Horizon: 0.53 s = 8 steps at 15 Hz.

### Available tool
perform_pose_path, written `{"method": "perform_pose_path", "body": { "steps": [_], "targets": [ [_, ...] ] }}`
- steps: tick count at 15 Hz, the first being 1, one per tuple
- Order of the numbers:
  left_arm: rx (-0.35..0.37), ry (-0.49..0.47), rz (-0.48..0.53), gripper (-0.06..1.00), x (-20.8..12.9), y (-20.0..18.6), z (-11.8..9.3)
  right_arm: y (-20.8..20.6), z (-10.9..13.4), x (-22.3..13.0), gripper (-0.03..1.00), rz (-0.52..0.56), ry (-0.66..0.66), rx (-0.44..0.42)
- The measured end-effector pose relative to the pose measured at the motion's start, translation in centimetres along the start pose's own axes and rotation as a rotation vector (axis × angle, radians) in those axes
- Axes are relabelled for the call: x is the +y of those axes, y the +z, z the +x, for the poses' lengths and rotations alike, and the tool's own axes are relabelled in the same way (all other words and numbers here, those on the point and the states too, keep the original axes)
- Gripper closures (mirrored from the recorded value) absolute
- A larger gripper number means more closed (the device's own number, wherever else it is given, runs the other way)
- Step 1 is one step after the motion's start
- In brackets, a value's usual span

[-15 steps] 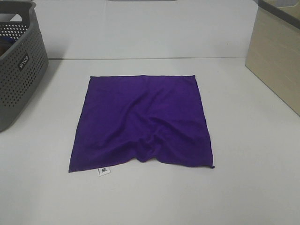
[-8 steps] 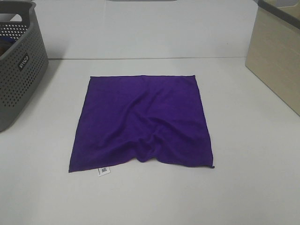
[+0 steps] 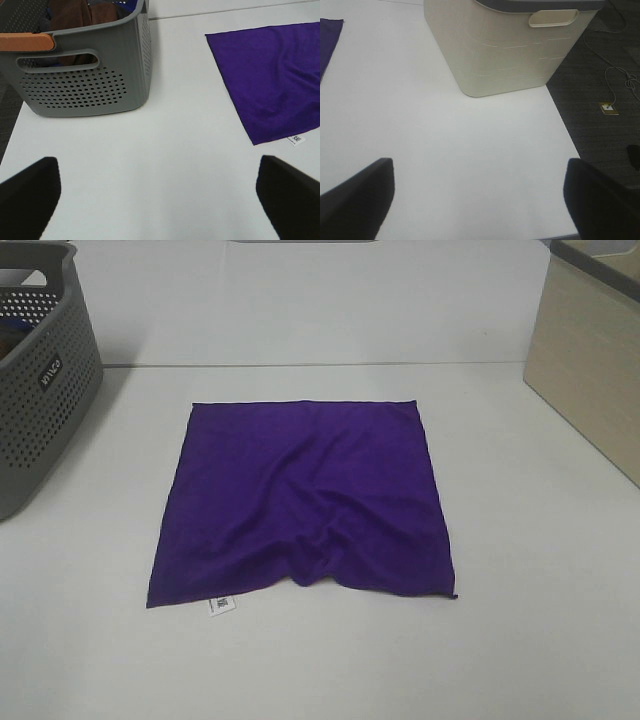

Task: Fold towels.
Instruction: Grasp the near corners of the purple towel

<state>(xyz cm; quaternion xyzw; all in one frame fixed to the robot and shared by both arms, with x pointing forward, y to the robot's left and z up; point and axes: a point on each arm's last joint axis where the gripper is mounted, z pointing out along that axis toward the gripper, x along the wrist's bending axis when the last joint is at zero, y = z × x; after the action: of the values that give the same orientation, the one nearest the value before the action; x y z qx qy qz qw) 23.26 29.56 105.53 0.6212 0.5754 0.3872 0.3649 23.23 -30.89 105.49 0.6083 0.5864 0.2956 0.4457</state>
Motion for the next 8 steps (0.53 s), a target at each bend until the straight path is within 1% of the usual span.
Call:
{"method": "perform_pose_path", "body": {
  "steps": [2,3,4,5,6,7,8],
  "targets": [
    [0.000,0.000,0.000,-0.05,0.0,0.0,0.0,-0.1,0.0,0.1,0.07,0.002,0.003,0.005],
    [0.000,-0.004,0.005,-0.05,0.1,0.1,0.0,-0.2,-0.1,0.9,0.07,0.010,0.004,0.009],
    [-0.003,-0.009,0.032,-0.05,1.0,0.0,0.1,-0.3,-0.3,2.5,0.07,0.025,0.003,0.011],
    [-0.010,-0.011,0.083,-0.05,2.9,0.2,0.3,-0.1,-0.5,4.7,0.07,0.060,0.015,0.013],
    [-0.012,-0.013,0.152,-0.05,5.8,1.0,0.6,0.9,-0.8,7.8,0.07,0.122,0.037,0.018],
    [-0.016,-0.016,0.238,-0.05,8.9,2.7,1.1,3.1,-0.9,10.7,0.07,0.225,0.053,0.021],
    [-0.020,-0.018,0.295,-0.05,10.0,4.1,1.3,4.1,-1.0,12.1,0.07,0.268,0.057,0.022]
  ]
}}
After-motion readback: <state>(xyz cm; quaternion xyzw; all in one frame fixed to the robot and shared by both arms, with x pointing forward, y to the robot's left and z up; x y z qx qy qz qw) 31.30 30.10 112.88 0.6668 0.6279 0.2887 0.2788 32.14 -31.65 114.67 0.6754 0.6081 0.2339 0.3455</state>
